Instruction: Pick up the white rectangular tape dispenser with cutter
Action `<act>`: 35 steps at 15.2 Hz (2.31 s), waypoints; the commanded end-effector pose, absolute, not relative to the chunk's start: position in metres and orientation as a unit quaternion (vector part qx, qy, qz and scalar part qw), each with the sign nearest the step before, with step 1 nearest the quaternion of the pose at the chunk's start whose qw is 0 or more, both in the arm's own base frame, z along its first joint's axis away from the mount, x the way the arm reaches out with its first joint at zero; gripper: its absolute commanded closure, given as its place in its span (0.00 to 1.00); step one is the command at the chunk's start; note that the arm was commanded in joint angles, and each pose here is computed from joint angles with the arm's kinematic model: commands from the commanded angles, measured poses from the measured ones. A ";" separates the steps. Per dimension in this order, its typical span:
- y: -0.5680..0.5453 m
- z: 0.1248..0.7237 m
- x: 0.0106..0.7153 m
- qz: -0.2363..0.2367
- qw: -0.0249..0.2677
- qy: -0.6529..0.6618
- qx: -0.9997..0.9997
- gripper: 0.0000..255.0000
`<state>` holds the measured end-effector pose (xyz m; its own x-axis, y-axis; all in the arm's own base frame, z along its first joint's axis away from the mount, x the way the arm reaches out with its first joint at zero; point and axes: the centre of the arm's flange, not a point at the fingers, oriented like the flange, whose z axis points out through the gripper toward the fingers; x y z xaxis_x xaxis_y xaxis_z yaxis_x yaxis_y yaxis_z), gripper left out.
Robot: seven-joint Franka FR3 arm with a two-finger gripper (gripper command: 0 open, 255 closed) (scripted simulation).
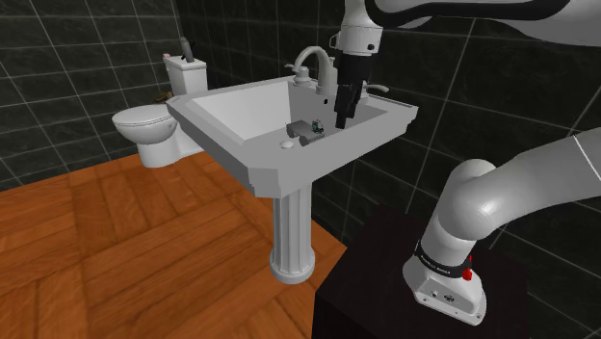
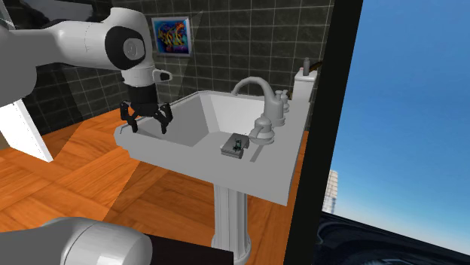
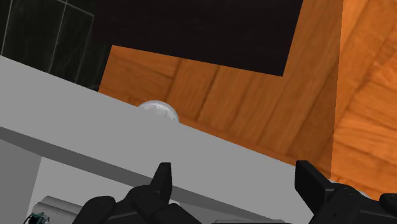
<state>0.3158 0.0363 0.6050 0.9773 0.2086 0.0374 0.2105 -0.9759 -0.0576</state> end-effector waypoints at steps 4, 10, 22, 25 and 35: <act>0.010 0.592 0.341 -0.018 0.028 -0.108 -0.994 0.00; -0.041 0.566 0.392 -0.023 0.021 -0.114 -0.993 0.00; -0.143 0.518 0.496 -0.034 0.009 -0.126 -0.991 0.00; -0.169 0.507 0.523 -0.036 0.006 -0.129 -0.991 0.00; -0.204 0.465 0.560 -0.040 0.002 -0.133 -0.990 0.00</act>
